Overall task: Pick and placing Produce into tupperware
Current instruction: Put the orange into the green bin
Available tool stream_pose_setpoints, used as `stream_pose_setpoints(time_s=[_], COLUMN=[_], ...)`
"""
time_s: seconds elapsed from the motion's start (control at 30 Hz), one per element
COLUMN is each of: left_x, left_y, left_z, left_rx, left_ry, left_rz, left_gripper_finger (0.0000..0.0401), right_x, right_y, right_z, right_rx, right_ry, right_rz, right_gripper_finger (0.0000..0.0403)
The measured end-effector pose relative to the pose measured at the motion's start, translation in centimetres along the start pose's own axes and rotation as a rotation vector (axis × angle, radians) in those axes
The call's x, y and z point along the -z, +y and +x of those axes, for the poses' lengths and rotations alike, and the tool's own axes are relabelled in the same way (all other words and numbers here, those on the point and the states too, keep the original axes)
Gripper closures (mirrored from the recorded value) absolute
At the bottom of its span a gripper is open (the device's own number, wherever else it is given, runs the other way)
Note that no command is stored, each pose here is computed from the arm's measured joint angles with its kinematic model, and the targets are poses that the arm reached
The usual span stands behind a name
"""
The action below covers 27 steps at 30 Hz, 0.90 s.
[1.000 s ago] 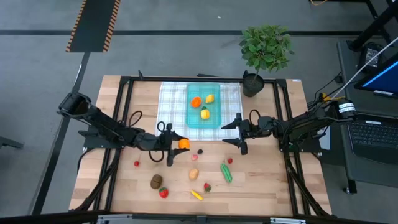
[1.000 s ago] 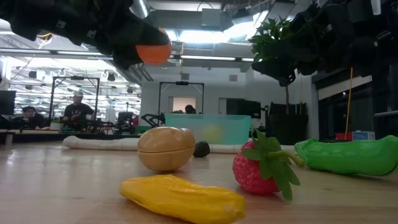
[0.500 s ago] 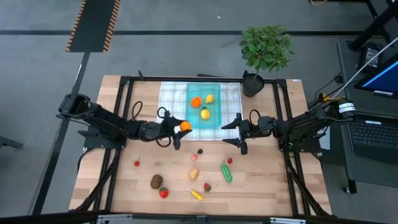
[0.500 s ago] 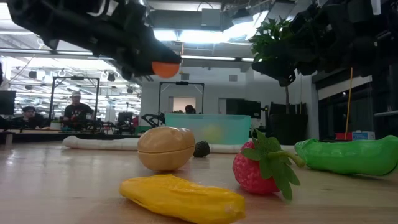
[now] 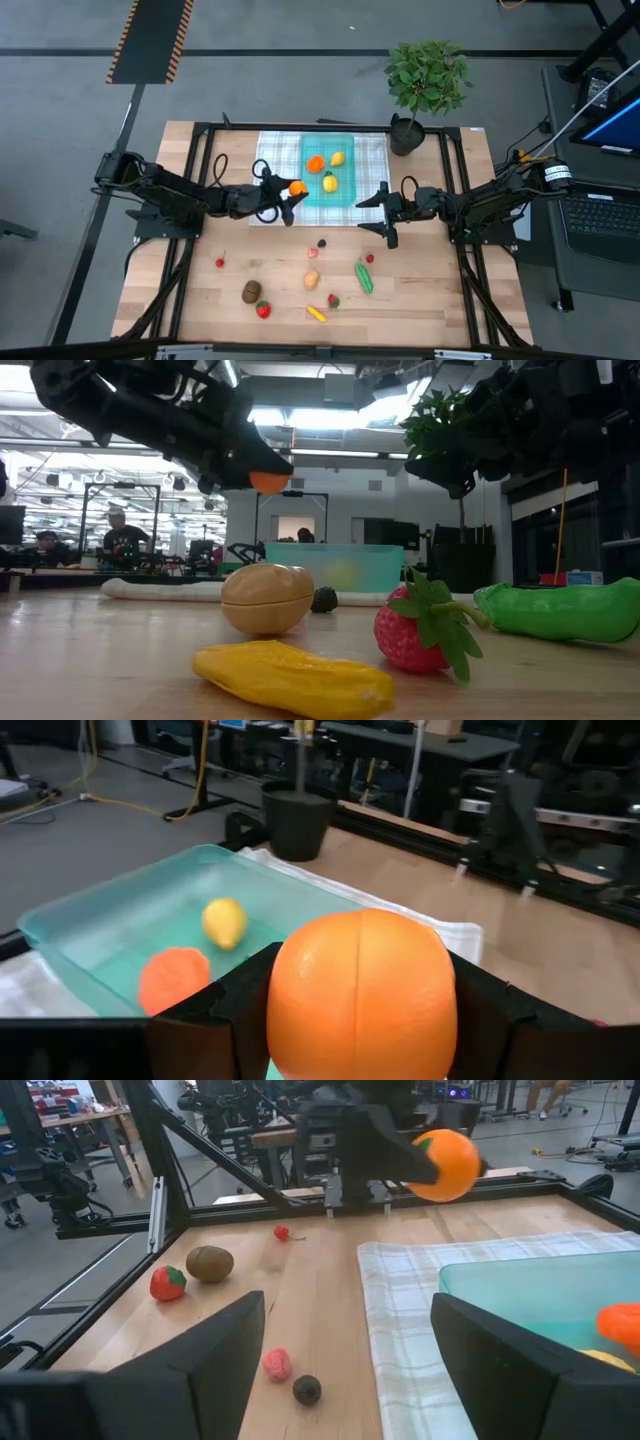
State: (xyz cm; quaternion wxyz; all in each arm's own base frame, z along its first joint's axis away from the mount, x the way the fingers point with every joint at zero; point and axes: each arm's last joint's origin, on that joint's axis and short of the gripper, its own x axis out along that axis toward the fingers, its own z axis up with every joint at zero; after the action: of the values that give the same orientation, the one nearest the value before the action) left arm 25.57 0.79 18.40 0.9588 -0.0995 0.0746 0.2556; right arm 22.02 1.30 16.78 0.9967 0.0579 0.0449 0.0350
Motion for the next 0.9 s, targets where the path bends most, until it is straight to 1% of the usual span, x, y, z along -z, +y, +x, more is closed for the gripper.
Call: stream_pose_setpoints(time_s=[0.17,0.27,0.4,0.53,0.63,0.73,0.9], left_x=[-0.5,-1.1,-1.6,-1.8,-2.5,-3.4,-5.7], left_y=[1.7,2.4,2.9,3.5,3.6,3.5,3.1], left_z=[0.9,1.9,3.4,5.3,6.5,7.5,8.3], left_rx=[-0.007,0.034,0.047,0.040,0.040,0.034,0.036], left_ry=[0.005,0.017,0.039,0.162,0.260,0.351,0.435], left_rz=[-0.001,-0.011,0.043,0.082,0.106,0.162,0.223], left_gripper_finger=[0.0196,0.0196,0.0196,0.0196,0.0196,0.0196,0.0196], right_x=[0.0,0.0,0.0,-0.1,-0.1,-0.1,0.0], right_y=[0.0,-0.2,-0.3,-0.2,-0.2,-0.2,-0.2], right_z=[0.0,0.0,0.0,0.0,0.0,0.0,0.0], right_rx=[0.006,0.051,0.080,0.079,0.079,0.079,0.079], right_ry=[-0.001,-0.005,-0.009,-0.013,-0.014,-0.015,-0.009], right_rz=[-0.024,-0.025,-0.025,-0.021,-0.021,-0.022,-0.037], right_gripper_finger=[0.0115,0.0115,0.0115,0.0115,0.0115,0.0115,0.0115])
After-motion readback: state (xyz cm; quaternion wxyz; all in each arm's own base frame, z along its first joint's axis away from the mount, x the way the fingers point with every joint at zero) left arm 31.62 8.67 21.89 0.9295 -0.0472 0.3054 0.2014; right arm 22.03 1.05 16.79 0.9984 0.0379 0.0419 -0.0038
